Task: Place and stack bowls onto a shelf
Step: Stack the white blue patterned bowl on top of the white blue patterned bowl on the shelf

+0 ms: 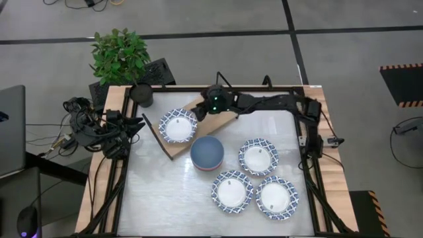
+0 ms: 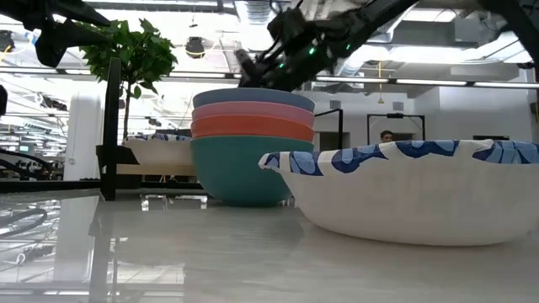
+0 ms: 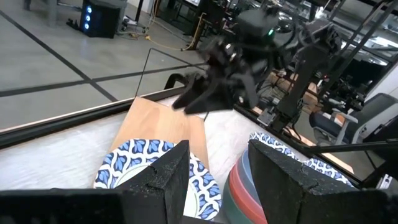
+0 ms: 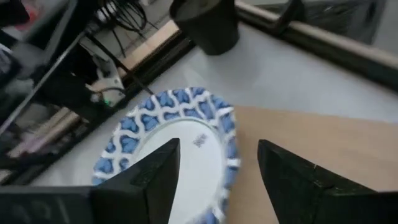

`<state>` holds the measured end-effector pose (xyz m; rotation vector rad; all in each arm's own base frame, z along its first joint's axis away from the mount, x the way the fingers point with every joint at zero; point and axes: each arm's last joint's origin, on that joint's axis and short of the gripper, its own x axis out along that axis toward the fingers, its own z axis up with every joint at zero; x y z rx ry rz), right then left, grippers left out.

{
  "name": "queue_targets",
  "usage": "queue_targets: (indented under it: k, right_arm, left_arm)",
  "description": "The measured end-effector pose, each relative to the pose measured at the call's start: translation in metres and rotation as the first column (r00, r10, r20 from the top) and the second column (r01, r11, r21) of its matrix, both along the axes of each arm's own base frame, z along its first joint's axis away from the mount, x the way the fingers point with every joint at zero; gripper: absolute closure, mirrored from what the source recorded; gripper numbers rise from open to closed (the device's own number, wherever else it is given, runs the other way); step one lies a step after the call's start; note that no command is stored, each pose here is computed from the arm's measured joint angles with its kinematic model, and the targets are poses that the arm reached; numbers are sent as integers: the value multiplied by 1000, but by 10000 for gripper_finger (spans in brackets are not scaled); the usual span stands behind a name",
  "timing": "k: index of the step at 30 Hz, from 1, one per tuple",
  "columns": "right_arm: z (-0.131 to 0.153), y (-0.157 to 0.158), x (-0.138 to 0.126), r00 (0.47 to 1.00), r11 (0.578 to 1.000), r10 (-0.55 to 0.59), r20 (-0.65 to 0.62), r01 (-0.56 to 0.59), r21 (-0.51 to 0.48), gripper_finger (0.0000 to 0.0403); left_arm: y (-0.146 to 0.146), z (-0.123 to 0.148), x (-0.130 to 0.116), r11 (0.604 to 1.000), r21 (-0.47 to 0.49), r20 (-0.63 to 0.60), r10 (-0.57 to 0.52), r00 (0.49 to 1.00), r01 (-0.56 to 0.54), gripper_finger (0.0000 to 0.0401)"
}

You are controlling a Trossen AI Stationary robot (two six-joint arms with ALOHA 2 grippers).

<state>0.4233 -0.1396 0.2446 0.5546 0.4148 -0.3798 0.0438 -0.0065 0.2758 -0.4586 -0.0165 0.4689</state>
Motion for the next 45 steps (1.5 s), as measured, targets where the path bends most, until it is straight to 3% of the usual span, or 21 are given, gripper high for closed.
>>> queue_targets:
  k: [3, 8, 10, 14, 18, 25, 32, 35, 38, 45]
  right_arm:
    - [21, 1, -16, 998, 997, -9, -63, 4, -82, 164]
    - [55, 14, -59, 967, 991, -8, -254, -26, -131, 164]
    - [63, 22, -78, 935, 989, -41, -351, -11, -145, 164]
    - [70, 41, -113, 813, 983, -135, -566, 39, -179, 165]
    - [58, 68, -140, 712, 983, -180, -678, 99, -157, 165]
    - [8, 112, -180, 635, 984, -170, -753, 147, -98, 165]
    - [-37, 117, -220, 541, 958, -229, -809, 274, -88, 165]
    - [-46, 116, -231, 524, 954, -214, -824, 293, -62, 165]
    - [-52, 117, -237, 540, 955, -197, -818, 295, -35, 165]
    - [-56, 124, -237, 633, 968, -137, -762, 249, 33, 165]
  left_arm:
    - [0, 0, 0, 1000, 0, 0, -1, 1000, 1, 250]
    - [-1, 0, 0, 1000, -6, -7, -30, 1000, 30, 250]
    - [-1, 0, 0, 999, -7, -8, -36, 999, 35, 250]
    - [-1, 0, 0, 999, -7, -9, -35, 999, 35, 250]
    - [-1, -1, 0, 999, 3, -19, -36, 999, 36, 250]
    - [-1, -2, 0, 999, 4, -27, -44, 999, 44, 250]
    - [-1, -3, 0, 999, 5, -27, -41, 999, 41, 250]
    - [-1, -2, 0, 999, -7, -21, -40, 999, 40, 250]
    - [-1, -3, 0, 999, -19, -16, -40, 999, 40, 250]
    - [-1, -3, 0, 999, -25, -13, -39, 999, 39, 250]
